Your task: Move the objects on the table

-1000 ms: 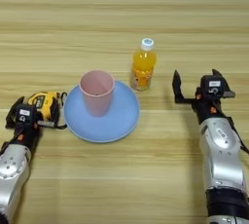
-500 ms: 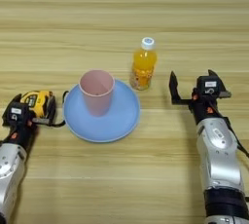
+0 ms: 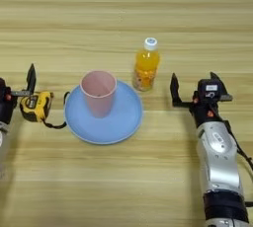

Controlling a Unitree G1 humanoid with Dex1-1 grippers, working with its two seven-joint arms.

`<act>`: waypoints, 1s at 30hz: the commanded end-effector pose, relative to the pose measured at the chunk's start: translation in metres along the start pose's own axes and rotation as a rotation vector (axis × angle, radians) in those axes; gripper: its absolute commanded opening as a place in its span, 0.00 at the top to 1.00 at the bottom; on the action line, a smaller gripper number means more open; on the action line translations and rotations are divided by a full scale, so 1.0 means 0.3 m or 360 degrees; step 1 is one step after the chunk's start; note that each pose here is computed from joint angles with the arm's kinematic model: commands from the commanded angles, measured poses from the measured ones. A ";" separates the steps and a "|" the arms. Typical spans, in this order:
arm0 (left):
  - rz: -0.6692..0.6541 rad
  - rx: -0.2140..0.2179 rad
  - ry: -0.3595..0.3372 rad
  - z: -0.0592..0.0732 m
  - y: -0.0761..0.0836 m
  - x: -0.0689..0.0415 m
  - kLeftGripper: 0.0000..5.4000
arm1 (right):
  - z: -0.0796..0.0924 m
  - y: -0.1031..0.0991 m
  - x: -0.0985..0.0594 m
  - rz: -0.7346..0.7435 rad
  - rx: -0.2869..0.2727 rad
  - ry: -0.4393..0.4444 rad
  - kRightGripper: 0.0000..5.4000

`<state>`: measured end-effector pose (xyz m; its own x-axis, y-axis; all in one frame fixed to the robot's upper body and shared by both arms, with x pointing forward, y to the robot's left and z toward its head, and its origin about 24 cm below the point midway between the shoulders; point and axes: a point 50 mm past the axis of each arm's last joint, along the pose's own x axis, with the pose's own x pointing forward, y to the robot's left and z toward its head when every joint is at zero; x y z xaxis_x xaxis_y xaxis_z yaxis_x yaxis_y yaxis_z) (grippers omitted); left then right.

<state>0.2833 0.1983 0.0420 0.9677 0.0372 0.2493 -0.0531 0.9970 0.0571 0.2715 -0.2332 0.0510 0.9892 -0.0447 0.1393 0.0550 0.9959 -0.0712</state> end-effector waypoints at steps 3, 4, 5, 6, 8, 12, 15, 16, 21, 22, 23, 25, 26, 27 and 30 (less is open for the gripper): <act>0.0106 0.0026 0.0160 -0.070 0.101 0.055 0.01 | -0.045 0.018 0.019 -0.0077 0.0003 -0.0054 0.00; 0.0136 0.0032 0.0173 -0.077 0.115 0.058 0.01 | -0.054 0.016 0.019 -0.0093 0.0000 -0.0059 0.00; 0.0150 0.0030 0.0180 -0.081 0.124 0.060 0.01 | -0.062 0.014 0.019 -0.0104 0.0012 -0.0063 0.00; 0.0151 0.0025 0.0176 -0.082 0.125 0.063 0.01 | -0.067 0.013 0.019 -0.0110 0.0024 -0.0071 0.00; 0.0123 0.0039 0.0155 -0.082 0.119 0.066 0.01 | -0.075 0.009 0.023 -0.0119 0.0057 -0.0086 0.00; 0.0105 0.0011 0.0122 -0.081 0.116 0.069 0.01 | -0.093 0.005 0.030 -0.0126 0.0090 -0.0104 0.00; 0.0073 0.0031 0.0098 -0.081 0.113 0.062 0.01 | -0.098 0.001 0.030 -0.0139 0.0100 -0.0116 0.00; 0.0076 0.0032 0.0098 -0.081 0.115 0.062 0.01 | -0.099 0.000 0.030 -0.0139 0.0091 -0.0117 0.00; 0.0090 -0.0008 0.0108 -0.083 0.128 0.061 0.01 | -0.108 0.005 0.029 -0.0127 0.0091 -0.0096 0.00; 0.0102 -0.0013 0.0118 -0.085 0.133 0.059 0.01 | -0.110 0.006 0.029 -0.0120 0.0090 -0.0089 0.00; 0.0110 -0.0001 0.0125 -0.086 0.138 0.056 0.01 | -0.110 0.007 0.027 -0.0117 0.0089 -0.0088 0.00; 0.0131 0.0026 0.0116 -0.084 0.146 0.051 0.01 | -0.110 0.008 0.025 -0.0114 0.0083 -0.0091 0.00; 0.0135 0.0041 0.0116 -0.084 0.150 0.048 0.01 | -0.110 0.008 0.023 -0.0112 0.0080 -0.0094 0.00; 0.0139 0.0043 0.0118 -0.085 0.153 0.045 0.01 | -0.109 0.007 0.021 -0.0111 0.0079 -0.0094 0.00; 0.0153 0.0049 0.0112 -0.082 0.162 0.041 0.01 | -0.109 0.003 0.018 -0.0108 0.0080 -0.0091 0.00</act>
<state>0.3005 0.2435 0.0227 0.9745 0.1290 0.1836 -0.1411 0.9885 0.0545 0.2815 -0.2343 0.0169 0.9754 -0.1157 0.1878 0.1193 0.9928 -0.0081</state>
